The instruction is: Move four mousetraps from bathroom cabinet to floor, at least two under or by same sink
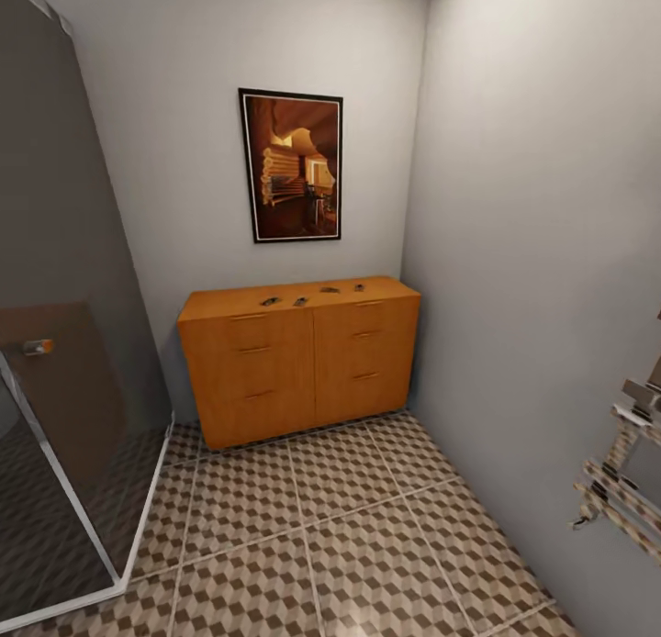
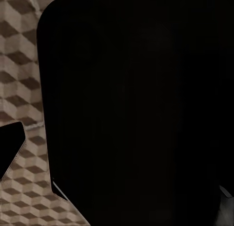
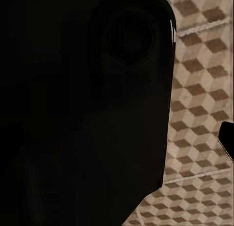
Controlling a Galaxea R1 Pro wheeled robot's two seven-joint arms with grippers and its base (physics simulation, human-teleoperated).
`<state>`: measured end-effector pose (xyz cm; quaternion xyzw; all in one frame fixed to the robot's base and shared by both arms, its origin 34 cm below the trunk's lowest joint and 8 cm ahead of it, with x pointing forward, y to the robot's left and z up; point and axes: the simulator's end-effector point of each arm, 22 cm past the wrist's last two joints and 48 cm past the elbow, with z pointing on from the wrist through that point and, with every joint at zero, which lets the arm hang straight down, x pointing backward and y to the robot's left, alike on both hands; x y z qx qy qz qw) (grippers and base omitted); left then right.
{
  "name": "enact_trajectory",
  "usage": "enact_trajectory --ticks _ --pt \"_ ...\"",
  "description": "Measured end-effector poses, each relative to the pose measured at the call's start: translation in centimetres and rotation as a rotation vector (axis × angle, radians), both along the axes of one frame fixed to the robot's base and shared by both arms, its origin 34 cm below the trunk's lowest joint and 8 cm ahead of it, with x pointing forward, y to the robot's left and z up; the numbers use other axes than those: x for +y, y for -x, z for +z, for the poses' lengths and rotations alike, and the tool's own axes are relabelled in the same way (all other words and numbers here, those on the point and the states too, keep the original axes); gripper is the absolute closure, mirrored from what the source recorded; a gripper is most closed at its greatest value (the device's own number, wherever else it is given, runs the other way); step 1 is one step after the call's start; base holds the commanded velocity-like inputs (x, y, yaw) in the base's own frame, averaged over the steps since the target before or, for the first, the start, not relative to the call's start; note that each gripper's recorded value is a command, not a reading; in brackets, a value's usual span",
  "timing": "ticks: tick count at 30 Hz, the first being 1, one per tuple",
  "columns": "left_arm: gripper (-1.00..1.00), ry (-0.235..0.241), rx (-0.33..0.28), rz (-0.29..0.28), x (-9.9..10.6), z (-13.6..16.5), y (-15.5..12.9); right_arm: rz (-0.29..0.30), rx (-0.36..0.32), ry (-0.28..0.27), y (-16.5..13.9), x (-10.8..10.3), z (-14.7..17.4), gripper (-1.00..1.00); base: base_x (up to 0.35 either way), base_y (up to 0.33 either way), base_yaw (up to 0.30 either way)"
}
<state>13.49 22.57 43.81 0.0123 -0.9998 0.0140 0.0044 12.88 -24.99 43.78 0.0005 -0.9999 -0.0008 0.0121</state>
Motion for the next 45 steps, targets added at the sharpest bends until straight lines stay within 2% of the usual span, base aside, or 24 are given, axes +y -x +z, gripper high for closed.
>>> enact_trajectory --ticks 45 --pt "-1.00 -0.001 0.000 0.006 0.04 0.00 0.00 -0.001 0.000 0.000 0.00 0.00 0.00 -1.00 0.294 0.000 0.000"
